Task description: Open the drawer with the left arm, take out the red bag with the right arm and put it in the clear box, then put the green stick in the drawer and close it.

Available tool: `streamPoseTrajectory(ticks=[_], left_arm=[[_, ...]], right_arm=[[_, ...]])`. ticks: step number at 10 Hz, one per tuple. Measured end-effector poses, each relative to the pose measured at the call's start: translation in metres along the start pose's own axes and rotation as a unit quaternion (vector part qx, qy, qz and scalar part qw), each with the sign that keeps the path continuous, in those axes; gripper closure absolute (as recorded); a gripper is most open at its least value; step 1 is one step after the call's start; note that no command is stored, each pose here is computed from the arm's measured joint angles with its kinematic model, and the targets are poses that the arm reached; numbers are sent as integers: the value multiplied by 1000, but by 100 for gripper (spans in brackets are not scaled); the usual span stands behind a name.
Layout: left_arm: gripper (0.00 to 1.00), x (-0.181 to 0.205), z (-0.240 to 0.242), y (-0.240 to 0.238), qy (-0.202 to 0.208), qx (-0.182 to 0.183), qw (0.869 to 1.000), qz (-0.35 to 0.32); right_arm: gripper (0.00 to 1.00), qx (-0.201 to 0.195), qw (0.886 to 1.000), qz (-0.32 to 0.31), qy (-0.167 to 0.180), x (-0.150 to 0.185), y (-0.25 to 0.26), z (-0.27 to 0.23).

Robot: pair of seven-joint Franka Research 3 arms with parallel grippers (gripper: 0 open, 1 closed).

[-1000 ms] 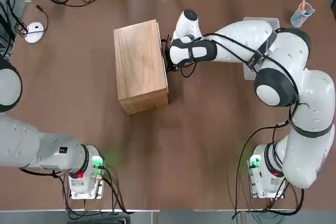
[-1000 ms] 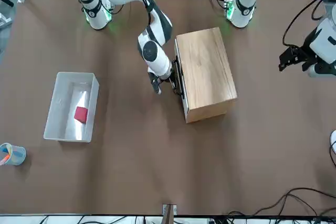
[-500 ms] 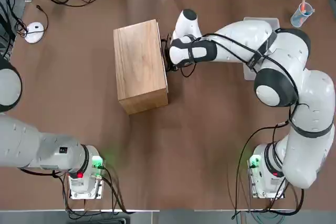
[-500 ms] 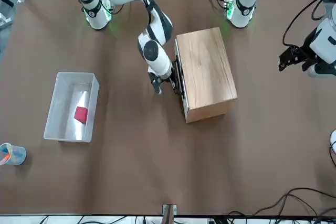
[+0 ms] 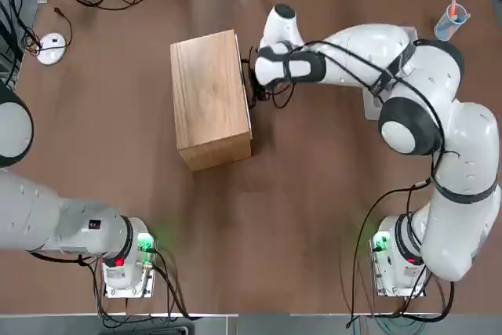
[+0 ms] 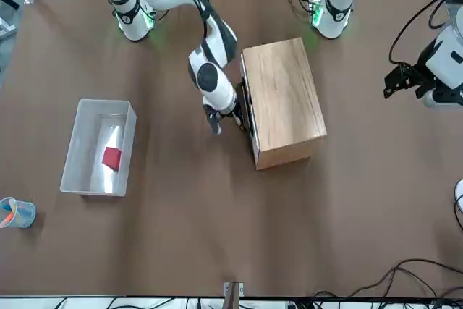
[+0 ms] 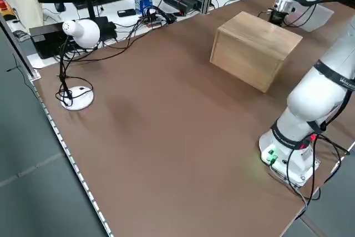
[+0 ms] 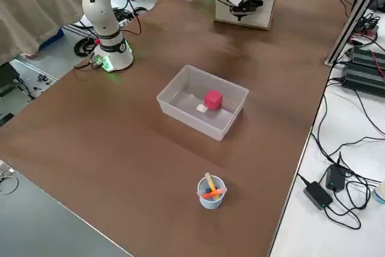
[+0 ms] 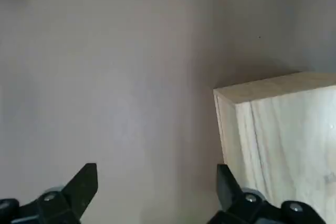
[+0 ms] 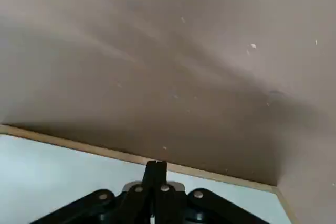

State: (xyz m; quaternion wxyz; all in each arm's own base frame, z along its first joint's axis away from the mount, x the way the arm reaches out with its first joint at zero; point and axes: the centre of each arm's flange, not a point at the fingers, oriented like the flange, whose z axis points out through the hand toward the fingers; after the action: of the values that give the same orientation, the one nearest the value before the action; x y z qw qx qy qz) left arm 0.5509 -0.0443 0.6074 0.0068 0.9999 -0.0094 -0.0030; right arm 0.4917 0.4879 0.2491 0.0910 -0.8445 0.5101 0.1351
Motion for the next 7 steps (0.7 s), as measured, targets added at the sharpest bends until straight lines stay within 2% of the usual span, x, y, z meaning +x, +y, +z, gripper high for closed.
streamPoseTrajectory(ticks=[4, 7], left_arm=[[0, 1, 2, 1, -2, 0, 1000, 1], [0, 1, 2, 1, -2, 0, 1000, 1]], right_arm=[[94, -44, 998, -47, -16, 95, -16, -72], [90, -65, 985, -161, -12, 203, -7, -140]])
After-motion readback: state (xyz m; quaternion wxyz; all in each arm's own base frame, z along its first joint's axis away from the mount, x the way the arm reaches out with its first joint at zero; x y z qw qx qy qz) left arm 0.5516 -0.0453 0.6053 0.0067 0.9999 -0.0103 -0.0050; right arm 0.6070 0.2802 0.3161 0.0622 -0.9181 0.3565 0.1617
